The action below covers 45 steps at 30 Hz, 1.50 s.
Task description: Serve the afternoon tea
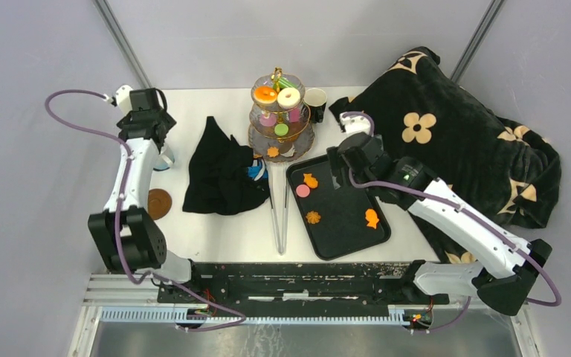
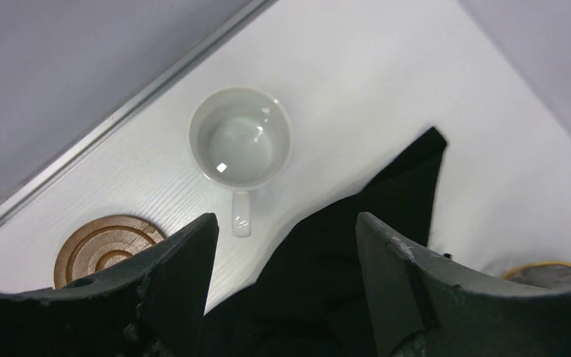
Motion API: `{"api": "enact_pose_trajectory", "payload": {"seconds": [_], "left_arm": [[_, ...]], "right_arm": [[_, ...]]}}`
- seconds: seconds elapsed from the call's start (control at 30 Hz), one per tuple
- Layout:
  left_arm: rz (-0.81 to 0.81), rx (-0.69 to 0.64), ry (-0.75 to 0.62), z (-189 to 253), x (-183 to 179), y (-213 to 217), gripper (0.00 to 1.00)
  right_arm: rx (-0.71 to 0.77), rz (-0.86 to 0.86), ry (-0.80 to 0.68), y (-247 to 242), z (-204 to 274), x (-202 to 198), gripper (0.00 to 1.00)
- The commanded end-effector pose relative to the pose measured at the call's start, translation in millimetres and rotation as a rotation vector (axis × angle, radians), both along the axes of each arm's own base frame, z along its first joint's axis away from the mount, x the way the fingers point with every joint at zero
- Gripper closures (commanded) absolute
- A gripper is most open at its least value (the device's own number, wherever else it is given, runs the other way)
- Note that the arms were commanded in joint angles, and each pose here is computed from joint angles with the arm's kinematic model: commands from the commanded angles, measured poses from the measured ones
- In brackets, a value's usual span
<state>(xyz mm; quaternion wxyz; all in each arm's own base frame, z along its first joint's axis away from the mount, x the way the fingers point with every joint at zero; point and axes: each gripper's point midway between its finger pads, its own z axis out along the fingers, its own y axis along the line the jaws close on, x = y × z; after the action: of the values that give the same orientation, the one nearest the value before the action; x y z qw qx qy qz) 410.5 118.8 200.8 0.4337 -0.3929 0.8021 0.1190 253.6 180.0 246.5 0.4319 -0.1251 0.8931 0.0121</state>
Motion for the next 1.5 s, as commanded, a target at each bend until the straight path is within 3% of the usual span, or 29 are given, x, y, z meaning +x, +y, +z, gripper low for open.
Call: {"api": "enact_pose_trajectory", "payload": {"seconds": [0.0, 0.27, 0.37, 0.57, 0.8, 1.17, 1.47], "left_arm": [[-0.158, 0.057, -0.161, 79.4, -4.2, -24.5, 0.24], [-0.624, -0.076, -0.308, 124.1, -39.9, -167.7, 0.14], [-0.73, -0.129, -0.332, 126.1, -63.6, -198.4, 0.12], [-0.796, -0.229, -0.392, 115.8, -107.7, -211.8, 0.12], [-0.736, -0.185, -0.458, 122.5, -134.4, -192.9, 0.12], [-0.685, -0.158, -0.426, 113.8, -127.4, -183.9, 0.11], [-0.683, -0.157, -0.432, 116.1, -127.9, -183.5, 0.12]], "right_arm": [[0.087, -0.022, -0.094, -11.4, 42.9, 26.8, 0.15], [0.256, -0.073, -0.025, 10.0, 21.4, 112.2, 0.15], [0.288, -0.153, -0.01, 10.4, 4.4, 148.7, 0.15], [0.273, -0.17, 0.028, 25.2, -30.3, 218.0, 0.16], [0.264, -0.185, 0.062, 21.8, -75.3, 274.3, 0.17], [0.225, -0.111, 0.099, 32.4, -114.9, 306.8, 0.2], [0.234, -0.105, 0.104, 44.3, -141.6, 333.1, 0.29]]}}
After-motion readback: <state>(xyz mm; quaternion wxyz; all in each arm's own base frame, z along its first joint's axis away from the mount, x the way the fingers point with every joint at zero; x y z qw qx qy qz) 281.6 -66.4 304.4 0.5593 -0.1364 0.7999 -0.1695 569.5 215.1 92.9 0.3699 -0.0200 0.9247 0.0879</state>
